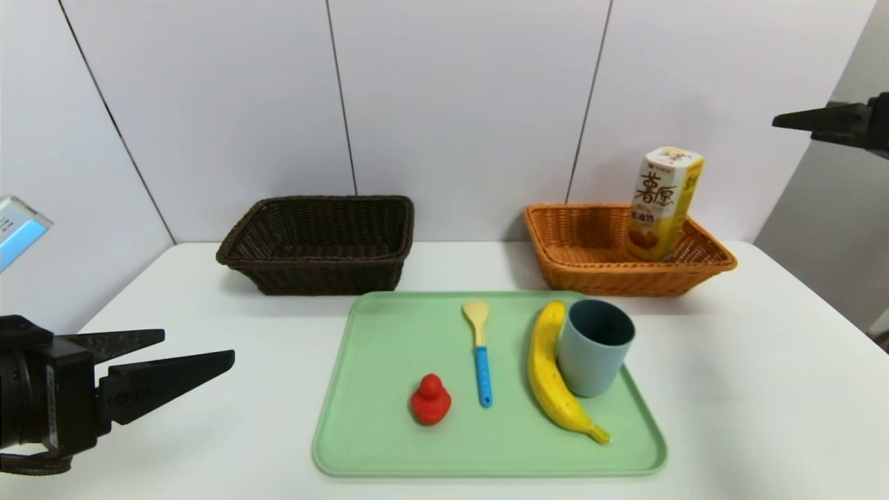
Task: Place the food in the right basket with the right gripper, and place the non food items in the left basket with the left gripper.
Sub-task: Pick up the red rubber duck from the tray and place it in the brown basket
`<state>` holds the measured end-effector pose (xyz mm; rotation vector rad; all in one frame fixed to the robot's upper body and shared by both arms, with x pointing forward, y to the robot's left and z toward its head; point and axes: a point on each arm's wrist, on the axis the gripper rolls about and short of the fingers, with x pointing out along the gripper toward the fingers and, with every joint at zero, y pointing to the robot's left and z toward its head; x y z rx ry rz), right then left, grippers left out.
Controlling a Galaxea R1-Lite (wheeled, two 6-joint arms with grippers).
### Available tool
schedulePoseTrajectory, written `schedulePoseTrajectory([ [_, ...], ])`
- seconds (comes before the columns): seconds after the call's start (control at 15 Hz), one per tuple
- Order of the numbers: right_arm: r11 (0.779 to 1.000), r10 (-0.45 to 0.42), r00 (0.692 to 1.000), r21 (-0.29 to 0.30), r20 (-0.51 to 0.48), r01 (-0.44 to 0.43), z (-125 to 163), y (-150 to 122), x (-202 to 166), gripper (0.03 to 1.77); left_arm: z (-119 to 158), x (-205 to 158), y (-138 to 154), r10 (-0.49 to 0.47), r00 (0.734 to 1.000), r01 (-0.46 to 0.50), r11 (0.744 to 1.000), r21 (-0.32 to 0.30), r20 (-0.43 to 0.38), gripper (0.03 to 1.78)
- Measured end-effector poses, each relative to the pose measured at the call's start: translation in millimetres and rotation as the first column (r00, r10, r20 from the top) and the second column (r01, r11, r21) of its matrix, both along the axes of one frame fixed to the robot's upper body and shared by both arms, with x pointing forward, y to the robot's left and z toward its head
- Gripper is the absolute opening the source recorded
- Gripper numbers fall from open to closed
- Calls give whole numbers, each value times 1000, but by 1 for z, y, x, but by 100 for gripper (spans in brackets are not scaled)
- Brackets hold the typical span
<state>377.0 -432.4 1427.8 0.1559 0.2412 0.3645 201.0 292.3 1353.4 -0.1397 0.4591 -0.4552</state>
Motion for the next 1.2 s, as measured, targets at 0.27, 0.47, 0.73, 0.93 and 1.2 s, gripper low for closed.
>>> schedulePoseTrajectory([
  [0.27, 999, -41, 997, 6, -60, 41, 15, 12, -59, 169, 4, 1, -1, -6, 1000, 6, 1000, -9, 20, 169],
  [0.47, 996, -83, 993, -32, -89, 81, 15, 23, -108, 169, 7, 6, -3, -8, 999, 8, 1000, -14, 34, 169],
  [0.73, 994, -106, 976, -60, -191, 96, -3, 43, -160, 169, 8, 18, -7, -6, 1000, 7, 1000, -10, 13, 169],
  [0.93, 992, -116, 973, -68, -198, 104, -15, 57, -187, 169, 7, 29, -10, -8, 1000, 8, 1000, -2, -10, 169],
  [1.2, 995, -94, 965, -67, -247, 79, -28, 71, -211, 169, 9, 44, -16, -18, 999, 18, 1000, 8, -29, 169],
])
